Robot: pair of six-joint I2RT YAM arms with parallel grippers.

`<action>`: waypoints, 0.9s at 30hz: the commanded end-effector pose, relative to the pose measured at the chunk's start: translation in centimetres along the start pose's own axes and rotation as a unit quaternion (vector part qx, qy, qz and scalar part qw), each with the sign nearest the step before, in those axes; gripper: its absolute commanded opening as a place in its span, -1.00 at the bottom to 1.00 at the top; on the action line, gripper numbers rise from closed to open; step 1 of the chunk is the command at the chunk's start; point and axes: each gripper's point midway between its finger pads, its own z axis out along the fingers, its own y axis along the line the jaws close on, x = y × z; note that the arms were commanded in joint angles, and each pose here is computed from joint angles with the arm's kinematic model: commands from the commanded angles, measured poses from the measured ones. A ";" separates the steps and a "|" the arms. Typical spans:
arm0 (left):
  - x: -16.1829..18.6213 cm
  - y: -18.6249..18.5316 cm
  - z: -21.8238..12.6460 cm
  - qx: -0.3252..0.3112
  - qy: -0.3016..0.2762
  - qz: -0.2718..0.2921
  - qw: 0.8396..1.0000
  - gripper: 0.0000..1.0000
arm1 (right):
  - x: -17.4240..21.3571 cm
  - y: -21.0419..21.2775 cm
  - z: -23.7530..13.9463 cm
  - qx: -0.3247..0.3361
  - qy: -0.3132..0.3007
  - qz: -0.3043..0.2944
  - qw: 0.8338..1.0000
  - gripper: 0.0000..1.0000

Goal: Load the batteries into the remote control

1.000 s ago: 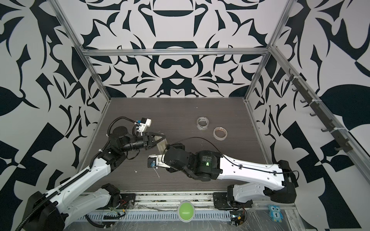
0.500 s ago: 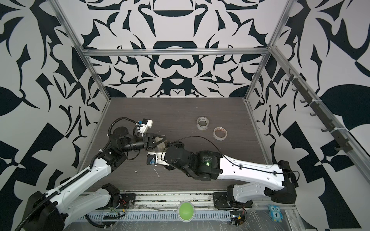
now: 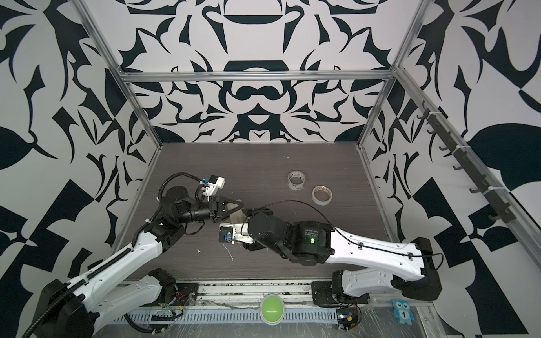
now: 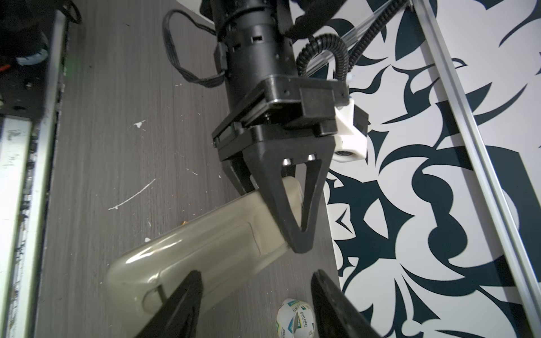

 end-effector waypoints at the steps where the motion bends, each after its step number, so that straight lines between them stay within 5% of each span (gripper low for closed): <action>1: 0.2 -0.7 -0.3 0.017 0.005 0.011 1.000 -1.00 | -1.2 0.4 -1.2 -0.029 -0.032 0.025 0.999 0.28; 27: 0.8 -0.9 -0.6 0.024 0.021 0.014 0.999 -1.00 | 0.3 1.4 0.9 -0.037 0.019 -0.013 0.999 0.25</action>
